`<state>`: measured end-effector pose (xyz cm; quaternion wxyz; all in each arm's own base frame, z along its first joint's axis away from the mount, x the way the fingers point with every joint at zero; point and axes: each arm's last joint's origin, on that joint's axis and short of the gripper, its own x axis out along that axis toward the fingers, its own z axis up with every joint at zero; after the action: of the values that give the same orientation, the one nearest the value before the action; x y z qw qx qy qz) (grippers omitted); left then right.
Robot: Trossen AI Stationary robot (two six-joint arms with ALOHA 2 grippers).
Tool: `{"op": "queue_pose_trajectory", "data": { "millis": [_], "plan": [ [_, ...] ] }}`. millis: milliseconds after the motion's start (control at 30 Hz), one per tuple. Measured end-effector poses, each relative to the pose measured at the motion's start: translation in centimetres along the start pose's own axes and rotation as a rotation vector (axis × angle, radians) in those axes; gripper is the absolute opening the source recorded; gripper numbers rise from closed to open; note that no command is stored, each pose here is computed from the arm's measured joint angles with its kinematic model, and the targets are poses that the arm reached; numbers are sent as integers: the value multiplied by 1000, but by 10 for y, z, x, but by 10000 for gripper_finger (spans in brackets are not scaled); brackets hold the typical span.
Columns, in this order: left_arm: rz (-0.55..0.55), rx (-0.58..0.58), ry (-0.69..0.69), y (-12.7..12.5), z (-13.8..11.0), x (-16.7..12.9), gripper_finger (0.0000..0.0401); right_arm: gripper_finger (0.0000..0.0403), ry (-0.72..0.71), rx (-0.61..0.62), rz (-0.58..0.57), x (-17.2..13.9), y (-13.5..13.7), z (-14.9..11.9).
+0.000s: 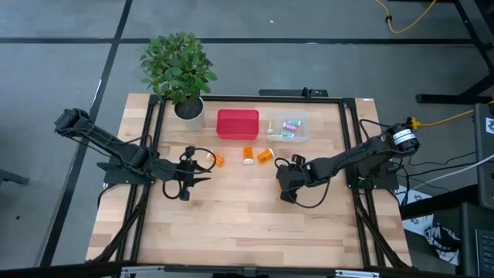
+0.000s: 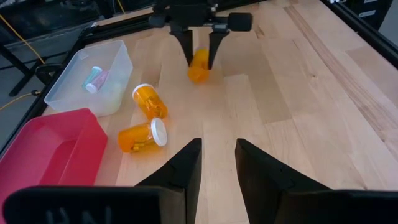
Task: Pick and place medicine bottles into bin by pill shape (circle, oval)
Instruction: Put the orange capsule bottle into the red bin
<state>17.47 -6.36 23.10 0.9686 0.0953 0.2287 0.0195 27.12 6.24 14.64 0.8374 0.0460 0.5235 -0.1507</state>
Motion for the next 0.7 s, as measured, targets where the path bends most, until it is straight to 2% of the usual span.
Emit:
{"op": "queue_pose_trajectory", "data": {
  "millis": [167, 333, 400, 467, 600, 700],
  "plan": [
    [0, 0, 0, 0, 0, 0, 92, 176, -109, -52, -57, -11, -2, 29],
    [0, 0, 0, 0, 0, 0, 92, 176, -333, -94, -194, -35, -5, 75],
    [0, 0, 0, 0, 0, 0, 92, 176, -457, -38, -276, -43, -10, 94],
    [0, 0, 0, 0, 0, 0, 92, 176, -587, 72, -337, -48, -18, 109],
    [-1, 0, 0, 0, 0, 0, 92, 176, -762, 231, -324, -51, -37, 132],
    [-1, 0, 0, 0, 0, 0, 92, 176, -805, 283, -321, -41, -50, 141]
  ]
}}
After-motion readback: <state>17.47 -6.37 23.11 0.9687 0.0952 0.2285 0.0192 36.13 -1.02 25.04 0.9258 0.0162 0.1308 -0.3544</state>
